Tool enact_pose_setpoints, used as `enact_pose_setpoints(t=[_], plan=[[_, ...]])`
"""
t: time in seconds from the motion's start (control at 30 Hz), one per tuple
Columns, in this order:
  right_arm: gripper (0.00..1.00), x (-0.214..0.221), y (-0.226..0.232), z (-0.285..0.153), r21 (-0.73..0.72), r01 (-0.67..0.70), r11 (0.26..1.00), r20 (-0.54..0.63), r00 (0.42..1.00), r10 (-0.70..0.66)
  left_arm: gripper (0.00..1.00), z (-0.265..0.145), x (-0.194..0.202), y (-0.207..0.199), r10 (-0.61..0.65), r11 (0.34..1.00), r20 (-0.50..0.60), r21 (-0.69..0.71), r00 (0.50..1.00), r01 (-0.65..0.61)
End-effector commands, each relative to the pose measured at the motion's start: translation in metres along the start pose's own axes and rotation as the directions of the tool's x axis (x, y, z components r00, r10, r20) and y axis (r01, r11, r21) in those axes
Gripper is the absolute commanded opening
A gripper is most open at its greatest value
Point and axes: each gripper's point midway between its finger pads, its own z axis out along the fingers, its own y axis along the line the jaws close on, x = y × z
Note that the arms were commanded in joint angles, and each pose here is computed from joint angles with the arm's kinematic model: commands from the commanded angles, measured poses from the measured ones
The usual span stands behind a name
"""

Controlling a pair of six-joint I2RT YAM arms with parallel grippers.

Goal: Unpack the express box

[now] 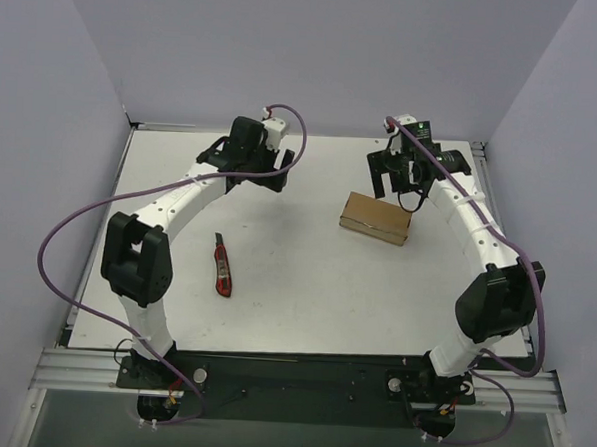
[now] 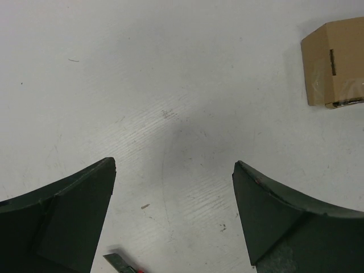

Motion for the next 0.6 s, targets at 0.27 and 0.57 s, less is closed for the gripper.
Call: enact_pose_setpoints(t=[0.27,0.57], plan=[[0.96,-0.04,0.035,-0.029,-0.215,0.131,0.968,0.127,0.986,-0.106,0.97,-0.069,-0.056,-0.044,0.383,0.864,0.276,0.232,0.882,-0.447],[0.91,0.014,0.038,-0.017,-0.323,-0.012,0.946,-0.023,1.0,0.004,0.91,-0.064,0.037,-0.021,0.627,0.713,0.066,0.354,0.777,-0.605]])
